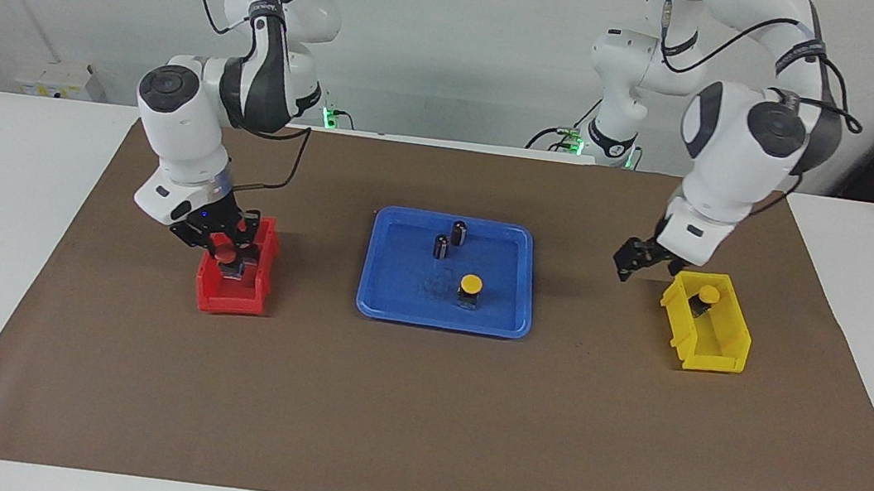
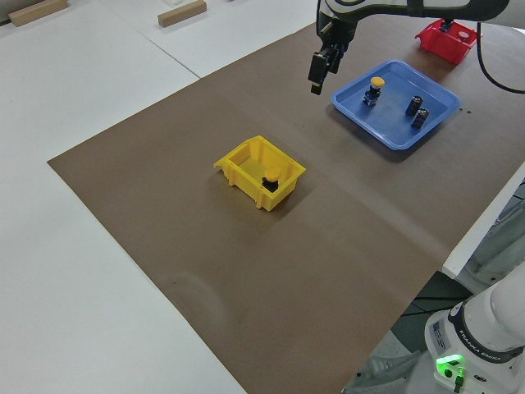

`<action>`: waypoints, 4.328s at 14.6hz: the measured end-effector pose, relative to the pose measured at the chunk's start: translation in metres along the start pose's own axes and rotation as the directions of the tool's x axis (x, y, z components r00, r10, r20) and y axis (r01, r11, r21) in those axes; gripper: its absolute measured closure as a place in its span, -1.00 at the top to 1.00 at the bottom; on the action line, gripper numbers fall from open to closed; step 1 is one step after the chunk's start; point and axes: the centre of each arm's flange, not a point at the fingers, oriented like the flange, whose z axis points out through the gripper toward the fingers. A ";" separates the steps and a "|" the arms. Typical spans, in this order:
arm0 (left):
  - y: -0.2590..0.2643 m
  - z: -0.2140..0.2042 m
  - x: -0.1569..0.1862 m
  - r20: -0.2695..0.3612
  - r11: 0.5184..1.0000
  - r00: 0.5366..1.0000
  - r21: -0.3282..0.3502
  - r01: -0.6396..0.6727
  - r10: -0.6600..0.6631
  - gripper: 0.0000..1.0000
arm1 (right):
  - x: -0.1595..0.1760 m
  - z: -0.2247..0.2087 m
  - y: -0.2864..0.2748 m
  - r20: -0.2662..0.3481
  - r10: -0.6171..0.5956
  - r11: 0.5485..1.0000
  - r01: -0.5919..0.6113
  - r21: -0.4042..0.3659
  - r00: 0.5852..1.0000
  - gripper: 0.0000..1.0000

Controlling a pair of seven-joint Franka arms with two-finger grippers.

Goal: Sort red and yellow buttons by color
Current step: 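Carry the red button with the right gripper into the red bin, then grasp the other yellow button with the left gripper while the right gripper releases red, then carry the yellow button to the yellow bin while the right gripper withdraws, then open the left gripper to drop the yellow button into the yellow bin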

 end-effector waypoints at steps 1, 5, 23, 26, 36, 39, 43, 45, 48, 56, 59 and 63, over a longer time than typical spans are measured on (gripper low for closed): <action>0.029 0.001 -0.019 -0.006 0.999 0.999 -0.007 0.045 -0.045 1.00 | -0.004 0.006 -0.001 -0.015 -0.001 1.000 0.001 -0.002 1.000 -0.17; 0.115 0.033 -0.074 -0.015 1.000 1.000 -0.005 -0.026 0.026 1.00 | -0.014 0.025 -0.005 -0.061 -0.005 1.000 0.005 -0.006 0.998 -0.17; 0.204 0.118 -0.076 -0.048 0.966 0.965 -0.002 -0.258 0.257 0.64 | 0.011 -0.041 0.004 0.019 -0.075 0.997 0.075 0.002 0.997 0.25; 0.204 0.125 -0.078 -0.016 0.971 0.971 -0.026 -0.238 0.237 -0.01 | 0.018 -0.082 -0.001 0.046 -0.072 0.997 0.070 0.034 0.996 0.39; 0.128 0.021 -0.021 0.112 0.988 0.981 -0.028 -0.155 0.157 -0.17 | -0.022 -0.203 0.038 0.124 0.120 0.990 -0.129 0.061 0.985 1.00; 0.061 -0.030 0.004 0.177 0.989 0.973 -0.018 -0.150 0.151 -0.17 | -0.031 -0.210 0.072 0.121 0.210 0.975 -0.218 0.054 0.970 1.00; 0.010 -0.039 0.037 0.182 0.991 0.974 -0.017 -0.131 0.132 -0.17 | -0.031 -0.204 0.081 0.134 0.258 0.963 -0.266 0.049 0.957 1.00; -0.008 -0.034 0.048 0.191 0.989 0.970 -0.008 -0.151 0.150 -0.17 | -0.033 -0.200 0.091 0.141 0.294 0.952 -0.303 0.046 0.945 1.00; -0.070 -0.033 0.081 0.188 0.989 0.971 -0.013 -0.147 0.147 -0.17 | -0.031 -0.201 0.103 0.135 0.315 0.945 -0.323 0.045 0.939 1.00; -0.197 -0.019 0.141 0.061 0.994 0.992 -0.017 0.107 -0.106 -0.17 | -0.029 -0.207 0.097 0.139 0.304 0.949 -0.313 0.042 0.942 1.00; -0.218 0.010 0.151 0.008 0.989 0.989 -0.023 0.147 -0.147 -0.17 | -0.030 -0.207 0.096 0.144 0.302 0.950 -0.311 0.038 0.942 1.00; -0.226 0.059 0.148 0.007 0.987 0.987 -0.018 0.163 -0.163 -0.17 | -0.031 -0.206 0.096 0.154 0.302 0.950 -0.311 0.038 0.941 1.00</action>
